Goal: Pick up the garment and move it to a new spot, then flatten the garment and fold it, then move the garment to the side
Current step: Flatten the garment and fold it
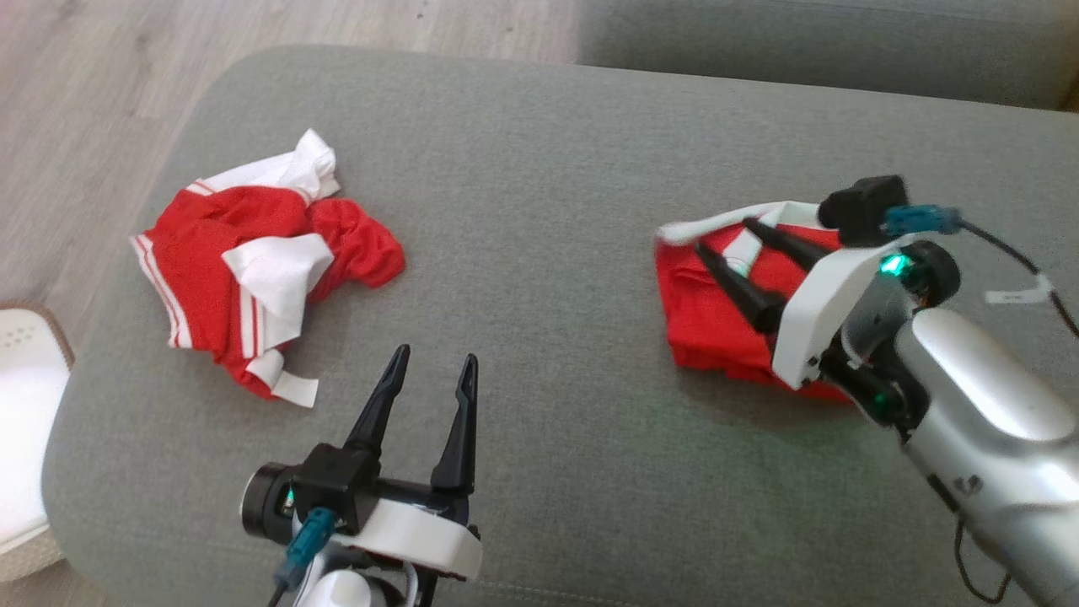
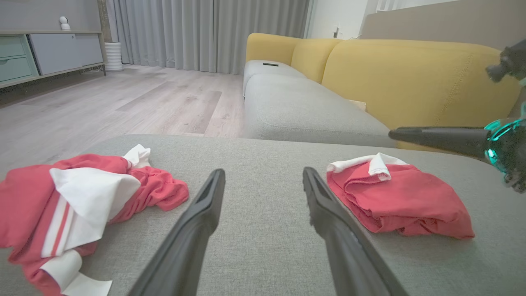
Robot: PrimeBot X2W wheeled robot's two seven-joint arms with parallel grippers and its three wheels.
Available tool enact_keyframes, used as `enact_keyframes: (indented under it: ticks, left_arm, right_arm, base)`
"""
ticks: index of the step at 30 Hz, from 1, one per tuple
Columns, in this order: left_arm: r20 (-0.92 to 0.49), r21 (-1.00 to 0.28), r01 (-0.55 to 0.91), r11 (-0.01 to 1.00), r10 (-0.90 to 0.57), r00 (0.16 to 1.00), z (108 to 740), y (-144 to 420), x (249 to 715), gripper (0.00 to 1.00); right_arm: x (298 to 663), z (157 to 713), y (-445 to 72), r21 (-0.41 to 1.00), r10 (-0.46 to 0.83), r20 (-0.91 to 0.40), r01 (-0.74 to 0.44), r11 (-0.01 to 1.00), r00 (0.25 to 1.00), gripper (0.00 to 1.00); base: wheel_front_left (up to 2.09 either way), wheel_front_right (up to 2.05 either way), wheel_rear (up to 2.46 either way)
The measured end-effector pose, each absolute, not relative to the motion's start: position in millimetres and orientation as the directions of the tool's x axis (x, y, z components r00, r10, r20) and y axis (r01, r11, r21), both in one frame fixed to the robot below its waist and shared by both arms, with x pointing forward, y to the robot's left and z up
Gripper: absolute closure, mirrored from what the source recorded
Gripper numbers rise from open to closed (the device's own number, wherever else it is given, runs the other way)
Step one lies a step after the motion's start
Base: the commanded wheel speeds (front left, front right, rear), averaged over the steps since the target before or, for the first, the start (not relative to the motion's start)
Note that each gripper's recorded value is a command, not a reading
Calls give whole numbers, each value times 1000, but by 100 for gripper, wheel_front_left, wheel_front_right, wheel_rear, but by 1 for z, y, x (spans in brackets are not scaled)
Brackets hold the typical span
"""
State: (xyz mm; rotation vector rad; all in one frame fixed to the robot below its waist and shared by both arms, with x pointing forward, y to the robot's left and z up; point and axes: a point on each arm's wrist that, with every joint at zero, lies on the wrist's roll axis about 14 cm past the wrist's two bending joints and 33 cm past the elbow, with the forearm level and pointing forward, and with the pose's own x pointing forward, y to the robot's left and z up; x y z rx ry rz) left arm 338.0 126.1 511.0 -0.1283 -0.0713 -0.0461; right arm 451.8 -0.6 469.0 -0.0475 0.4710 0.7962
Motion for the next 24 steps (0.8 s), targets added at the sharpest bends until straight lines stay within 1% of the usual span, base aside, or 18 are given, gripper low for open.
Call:
enact_keyframes:
  ticks: [4, 6, 9, 12, 13, 14, 19, 24]
  left_arm:
    - [82, -126, 63, 990, -53, 995, 513, 123, 339, 0]
    - [87, -125, 67, 990, -57, 995, 514, 122, 340, 0]
    - [90, -124, 70, 990, -59, 994, 515, 122, 340, 0]
    - [92, -124, 71, 990, -59, 994, 516, 122, 340, 0]
    - [93, -124, 70, 990, -58, 994, 516, 123, 340, 0]
    - [93, -119, 71, 990, -60, 994, 516, 123, 339, 0]
    - [83, -117, 60, 991, -50, 995, 513, 126, 337, 0]
    - [63, -115, 28, 993, -21, 998, 508, 134, 333, 0]
  right_arm:
    - [465, 496, -15, 122, 666, -309, -666, 736, 679, 0]
    - [473, 504, -32, 85, 637, -285, -643, 761, 717, 0]
    - [480, 503, -63, 72, 579, -278, -584, 808, 766, 0]
    - [473, 484, -83, 54, 542, -320, -556, 829, 777, 0]
    - [468, 477, -85, 57, 539, -336, -555, 830, 772, 54]
    - [461, 465, -83, 66, 543, -371, -562, 824, 753, 100]
    - [457, 436, -78, 79, 532, -474, -568, 819, 702, 100]
    - [464, 417, -57, 92, 538, -567, -601, 794, 624, 100]
  base:
    - [0, 0, 0]
    - [0, 0, 0]
    - [0, 0, 0]
    - [0, 0, 0]
    - [0, 0, 0]
    - [0, 0, 0]
    - [0, 0, 0]
    - [0, 0, 0]
